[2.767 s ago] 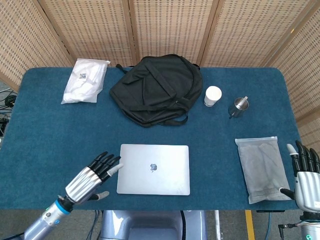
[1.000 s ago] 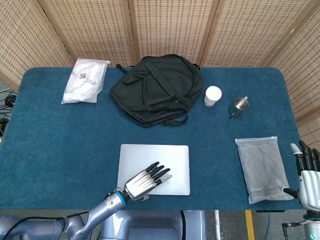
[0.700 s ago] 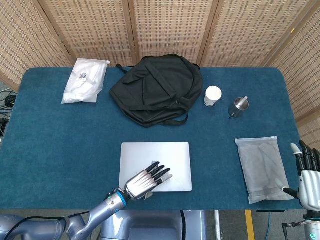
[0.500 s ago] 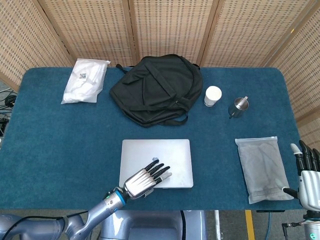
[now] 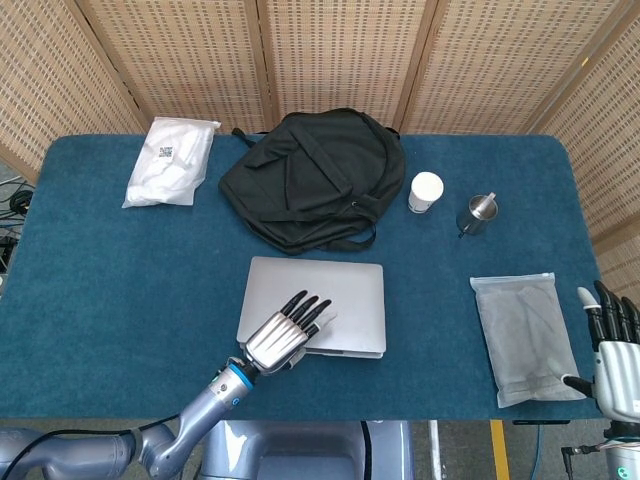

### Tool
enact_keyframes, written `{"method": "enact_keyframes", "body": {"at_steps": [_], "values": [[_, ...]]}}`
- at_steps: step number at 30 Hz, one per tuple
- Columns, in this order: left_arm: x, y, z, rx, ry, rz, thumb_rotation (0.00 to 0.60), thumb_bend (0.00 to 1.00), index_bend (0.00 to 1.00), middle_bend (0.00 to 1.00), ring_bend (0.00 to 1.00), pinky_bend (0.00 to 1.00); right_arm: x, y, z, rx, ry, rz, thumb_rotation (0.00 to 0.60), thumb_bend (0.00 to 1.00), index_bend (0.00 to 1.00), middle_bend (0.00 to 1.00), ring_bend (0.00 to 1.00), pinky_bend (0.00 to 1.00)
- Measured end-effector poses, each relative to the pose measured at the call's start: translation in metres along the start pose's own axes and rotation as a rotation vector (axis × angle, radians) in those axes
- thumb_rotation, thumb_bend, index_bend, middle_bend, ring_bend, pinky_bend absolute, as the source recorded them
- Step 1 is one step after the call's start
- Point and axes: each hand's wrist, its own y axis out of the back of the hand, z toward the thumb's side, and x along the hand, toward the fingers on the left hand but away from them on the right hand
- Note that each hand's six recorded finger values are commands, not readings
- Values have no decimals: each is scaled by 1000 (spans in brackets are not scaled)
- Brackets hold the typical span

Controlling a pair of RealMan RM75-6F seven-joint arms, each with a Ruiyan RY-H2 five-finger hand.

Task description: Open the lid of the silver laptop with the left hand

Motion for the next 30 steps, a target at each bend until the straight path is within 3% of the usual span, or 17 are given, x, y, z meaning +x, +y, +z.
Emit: {"method": "enact_keyframes", "body": {"at_steps": [4, 9, 15, 22, 30], "values": [[15, 17, -6, 12, 71, 14, 600, 465, 0, 0, 0, 0, 0, -3, 6, -15, 32, 20, 600, 49, 98, 25, 0, 0], [30, 35, -7, -13, 112, 14, 600, 465, 0, 0, 0, 0, -1, -15, 17, -20, 136, 80, 600, 311, 179, 92, 0, 91], [43, 48, -6, -44, 121, 17, 600, 465, 0, 0, 0, 0, -10, -46, 35, -79, 295, 238, 600, 556, 215, 117, 16, 115], [46, 60, -17, -57, 149, 40, 600, 465, 0, 0, 0, 0, -26, -89, 66, -71, 451, 397, 600, 677, 235, 133, 29, 123], [42, 72, -34, -47, 169, 57, 600, 465, 0, 0, 0, 0, -34, -117, 97, -33, 544, 458, 600, 796, 236, 133, 31, 124]]}}
